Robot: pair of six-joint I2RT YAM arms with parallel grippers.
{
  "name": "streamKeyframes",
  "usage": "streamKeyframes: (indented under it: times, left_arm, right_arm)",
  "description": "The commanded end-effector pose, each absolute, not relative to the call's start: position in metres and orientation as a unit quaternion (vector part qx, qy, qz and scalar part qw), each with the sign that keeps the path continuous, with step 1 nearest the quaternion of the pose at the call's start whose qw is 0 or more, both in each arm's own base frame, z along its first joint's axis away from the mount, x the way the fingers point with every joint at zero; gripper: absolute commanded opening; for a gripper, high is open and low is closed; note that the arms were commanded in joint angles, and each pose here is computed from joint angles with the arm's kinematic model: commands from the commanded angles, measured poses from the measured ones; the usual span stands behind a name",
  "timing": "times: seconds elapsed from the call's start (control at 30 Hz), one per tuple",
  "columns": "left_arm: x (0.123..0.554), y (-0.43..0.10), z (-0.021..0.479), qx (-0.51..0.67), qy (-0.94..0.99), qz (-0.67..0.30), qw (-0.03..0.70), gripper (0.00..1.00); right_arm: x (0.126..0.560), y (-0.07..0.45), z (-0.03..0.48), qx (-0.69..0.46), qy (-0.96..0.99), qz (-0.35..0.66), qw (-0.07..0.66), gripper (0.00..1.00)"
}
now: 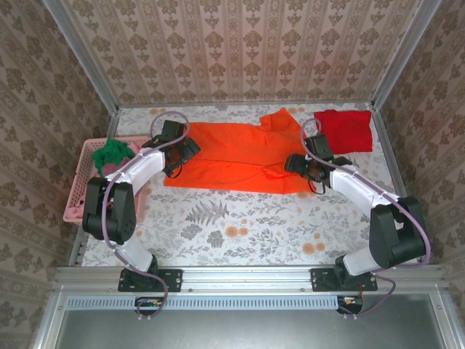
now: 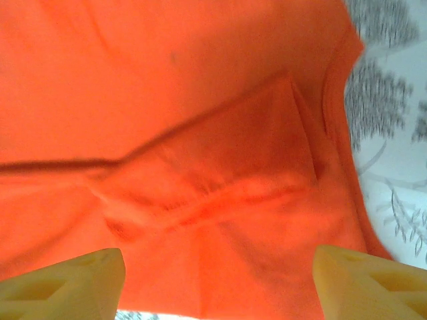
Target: Fold and stack the t-shirts
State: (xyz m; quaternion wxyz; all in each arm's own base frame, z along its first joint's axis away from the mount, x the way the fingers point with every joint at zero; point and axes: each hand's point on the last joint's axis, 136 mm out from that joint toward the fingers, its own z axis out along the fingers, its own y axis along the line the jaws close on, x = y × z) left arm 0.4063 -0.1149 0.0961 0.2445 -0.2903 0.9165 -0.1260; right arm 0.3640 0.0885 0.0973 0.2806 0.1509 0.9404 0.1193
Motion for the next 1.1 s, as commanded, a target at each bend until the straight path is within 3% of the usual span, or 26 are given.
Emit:
streamKeyframes:
  times: [0.0,0.13,0.57,0.87,1.07]
  left_arm:
    - [0.407,-0.121,0.068,-0.303,0.917,-0.144,0.216,1.0]
    - [0.404,-0.123,0.048,-0.304,0.923,-0.14,0.192,1.0]
    - [0.356,-0.1,0.011,-0.319,0.928,-0.113,0.153,1.0]
    - [0.297,-0.092,0.0,-0.332,0.93,-0.105,0.119,1.0]
    - [0.287,-0.097,0.001,-0.313,0.936,-0.111,0.116,1.0]
  right_arm:
    - [0.351,0.091,0.08,0.165,0.943,0.135,0.256,0.71]
    - [0.343,0.085,0.054,0.187,0.949,0.128,0.219,0.61]
    - [0.314,0.059,0.018,0.235,0.955,0.09,0.156,0.52]
    - [0.282,0.039,0.022,0.248,0.955,0.06,0.152,0.58]
    - [0.289,0.043,0.061,0.232,0.945,0.087,0.211,0.65]
